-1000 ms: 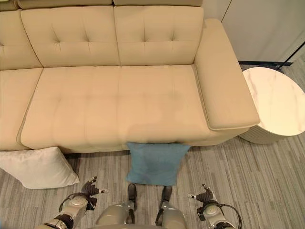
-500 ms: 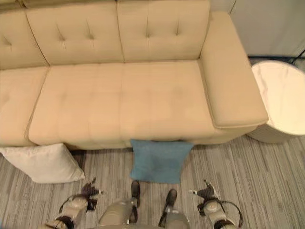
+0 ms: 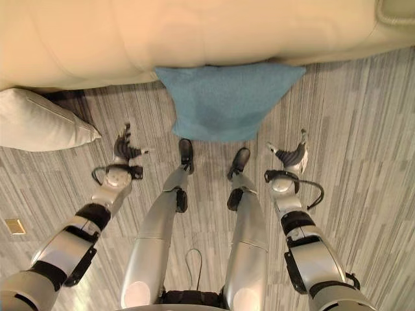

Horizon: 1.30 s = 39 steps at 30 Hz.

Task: Pick up all the scattered cushions and arrange them neatly on the sofa.

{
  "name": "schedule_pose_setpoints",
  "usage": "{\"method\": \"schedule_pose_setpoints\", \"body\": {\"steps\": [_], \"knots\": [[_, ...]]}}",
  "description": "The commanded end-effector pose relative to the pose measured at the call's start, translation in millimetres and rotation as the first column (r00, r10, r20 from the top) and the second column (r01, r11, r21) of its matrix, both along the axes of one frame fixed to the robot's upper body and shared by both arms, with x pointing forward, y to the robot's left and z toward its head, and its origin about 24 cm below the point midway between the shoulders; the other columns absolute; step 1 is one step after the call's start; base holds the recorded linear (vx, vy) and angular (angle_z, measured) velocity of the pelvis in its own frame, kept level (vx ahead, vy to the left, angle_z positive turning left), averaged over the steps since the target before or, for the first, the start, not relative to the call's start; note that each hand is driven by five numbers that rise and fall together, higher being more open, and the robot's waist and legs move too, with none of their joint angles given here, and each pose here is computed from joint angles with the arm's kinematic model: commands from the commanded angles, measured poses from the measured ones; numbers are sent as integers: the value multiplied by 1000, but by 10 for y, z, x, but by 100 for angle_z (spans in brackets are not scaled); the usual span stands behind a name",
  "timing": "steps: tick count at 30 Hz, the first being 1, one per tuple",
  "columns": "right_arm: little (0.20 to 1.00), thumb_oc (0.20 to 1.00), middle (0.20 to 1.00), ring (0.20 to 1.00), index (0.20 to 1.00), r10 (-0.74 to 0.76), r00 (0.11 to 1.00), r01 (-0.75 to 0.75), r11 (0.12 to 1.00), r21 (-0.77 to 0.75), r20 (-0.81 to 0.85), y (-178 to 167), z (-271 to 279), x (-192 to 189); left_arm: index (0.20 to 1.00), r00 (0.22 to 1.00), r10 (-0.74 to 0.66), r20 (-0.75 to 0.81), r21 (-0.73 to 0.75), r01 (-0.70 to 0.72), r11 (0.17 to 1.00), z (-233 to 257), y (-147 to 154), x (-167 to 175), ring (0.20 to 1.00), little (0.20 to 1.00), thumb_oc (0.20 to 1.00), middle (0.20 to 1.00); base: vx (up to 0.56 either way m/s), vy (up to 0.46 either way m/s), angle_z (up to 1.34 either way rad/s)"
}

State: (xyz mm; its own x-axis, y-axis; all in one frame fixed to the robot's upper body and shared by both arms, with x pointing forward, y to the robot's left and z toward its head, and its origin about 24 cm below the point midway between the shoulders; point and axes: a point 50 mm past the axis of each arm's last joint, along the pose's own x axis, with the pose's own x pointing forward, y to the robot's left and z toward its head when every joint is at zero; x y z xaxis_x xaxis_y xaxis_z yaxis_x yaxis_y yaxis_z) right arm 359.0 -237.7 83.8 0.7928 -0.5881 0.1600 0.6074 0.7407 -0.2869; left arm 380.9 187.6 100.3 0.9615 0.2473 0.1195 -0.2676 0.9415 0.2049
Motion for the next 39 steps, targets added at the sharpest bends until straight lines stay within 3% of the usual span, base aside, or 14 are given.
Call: {"method": "schedule_pose_setpoints", "body": {"steps": [1, 4, 10, 14, 18, 23, 29, 31, 32, 34, 35, 36, 38, 39], "knots": [[1000, 1000, 1000, 1000, 1000, -115, 993, 113, 991, 67, 35, -292, -156, -236, 1000, 996, 75, -52, -26, -76, 997, -267, 119, -132, 1000, 1000, 1000, 1000, 30, 36, -5], [1000, 1000, 1000, 1000, 1000, -111, 980, 93, 989, 115, 165, -312, 234, -63, 1000, 992, 89, 92, -17, -88, 996, 295, 150, 91, 1000, 1000, 1000, 1000, 71, 38, -3], [1000, 1000, 1000, 1000, 1000, -136, 963, 103, 983, 149, 232, -411, 500, 22, 1000, 975, 93, 202, -27, -90, 996, 766, 110, 223, 1000, 1000, 1000, 1000, 55, 38, -10], [1000, 1000, 1000, 1000, 1000, -35, 955, -26, 980, 200, 295, -455, 825, 158, 1000, 963, 26, 269, -28, -20, 999, 1044, -30, 269, 1000, 1000, 1000, 1000, 40, -8, 2], [1000, 1000, 1000, 1000, 1000, 73, 937, -119, 986, 117, 340, -314, 1149, 276, 1000, 959, -6, 285, -33, 16, 999, 1153, -115, 296, 1000, 1000, 1000, 1000, 26, 3, 8], [1000, 1000, 1000, 1000, 1000, 209, 896, -234, 972, 17, 392, 44, 1580, 420, 1000, 928, -90, 363, -86, 129, 988, 1456, -481, 319, 1000, 1000, 1000, 1000, 25, -3, 3], [1000, 1000, 1000, 1000, 1000, 410, 823, -412, 907, -84, 394, 733, 1878, 536, 1000, 842, -274, 466, -185, 395, 900, 1696, -1311, 165, 1000, 1000, 1000, 1000, 23, 5, 7], [1000, 1000, 1000, 1000, 1000, 471, 784, -477, 874, -95, 403, 1023, 1911, 535, 1000, 803, -341, 488, -234, 497, 836, 1705, -1658, 49, 1000, 1000, 1000, 1000, 12, 16, 1], [592, 592, 592, 592, 592, 534, 733, -551, 829, -93, 422, 1340, 1907, 501, 1000, 764, -386, 517, -275, 575, 770, 1722, -1937, -90, 1000, 1000, 1000, 1000, 12, 32, 2], [200, 200, 200, 200, 200, 559, 719, -573, 813, -102, 414, 1428, 1872, 490, 1000, 748, -397, 532, -295, 604, 741, 1744, -1994, -130, 1000, 1000, 1000, 1000, 0, 0, 0], [200, 200, 200, 200, 200, 569, 691, -598, 796, -90, 447, 1522, 1904, 459, 354, 734, -386, 558, -308, 616, 725, 1810, -2018, -165, 354, 354, 354, 354, 0, 32, 3], [200, 200, 200, 200, 200, 573, 686, -599, 795, -101, 448, 1540, 1912, 452, 200, 731, -376, 569, -317, 618, 720, 1834, -2002, -169, 200, 200, 200, 200, 0, 0, 0], [200, 200, 200, 200, 200, 514, 658, -531, 835, -146, 551, 1335, 2112, 363, 200, 716, -221, 662, -371, 569, 734, 2046, -1589, -138, 200, 200, 200, 200, 8, -56, 4], [200, 200, 200, 200, 200, 501, 656, -519, 842, -144, 564, 1286, 2125, 348, 200, 711, -201, 674, -375, 564, 736, 2059, -1525, -146, 200, 200, 200, 200, -3, -51, 3]]}}
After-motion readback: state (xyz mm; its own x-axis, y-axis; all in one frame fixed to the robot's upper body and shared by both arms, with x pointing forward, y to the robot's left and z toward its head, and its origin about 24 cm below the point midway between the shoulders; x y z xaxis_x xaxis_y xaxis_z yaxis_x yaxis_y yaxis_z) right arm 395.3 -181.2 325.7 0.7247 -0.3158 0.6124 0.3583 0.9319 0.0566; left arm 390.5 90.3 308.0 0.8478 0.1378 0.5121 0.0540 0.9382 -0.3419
